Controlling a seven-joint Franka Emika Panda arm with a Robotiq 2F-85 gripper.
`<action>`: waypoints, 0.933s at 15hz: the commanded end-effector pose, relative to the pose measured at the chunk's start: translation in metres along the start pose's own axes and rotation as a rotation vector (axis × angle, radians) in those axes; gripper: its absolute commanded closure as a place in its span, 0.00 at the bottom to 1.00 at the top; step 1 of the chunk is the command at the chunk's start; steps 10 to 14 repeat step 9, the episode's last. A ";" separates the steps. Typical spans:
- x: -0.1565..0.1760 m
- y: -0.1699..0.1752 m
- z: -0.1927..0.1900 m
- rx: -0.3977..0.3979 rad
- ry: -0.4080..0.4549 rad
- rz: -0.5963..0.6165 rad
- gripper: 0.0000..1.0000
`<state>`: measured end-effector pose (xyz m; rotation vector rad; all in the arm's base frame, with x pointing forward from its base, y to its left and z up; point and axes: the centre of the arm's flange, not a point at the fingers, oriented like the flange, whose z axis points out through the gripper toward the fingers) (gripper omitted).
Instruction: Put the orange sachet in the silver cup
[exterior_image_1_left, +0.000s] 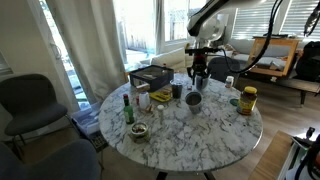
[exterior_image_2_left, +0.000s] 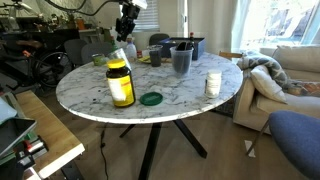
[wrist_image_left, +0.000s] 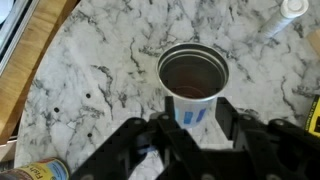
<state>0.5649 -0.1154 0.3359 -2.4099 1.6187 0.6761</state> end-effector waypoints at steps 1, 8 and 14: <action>-0.001 0.013 -0.007 -0.007 0.019 0.013 0.20; 0.007 0.015 -0.024 0.017 0.053 0.005 0.00; 0.007 0.015 -0.027 0.021 0.057 0.002 0.00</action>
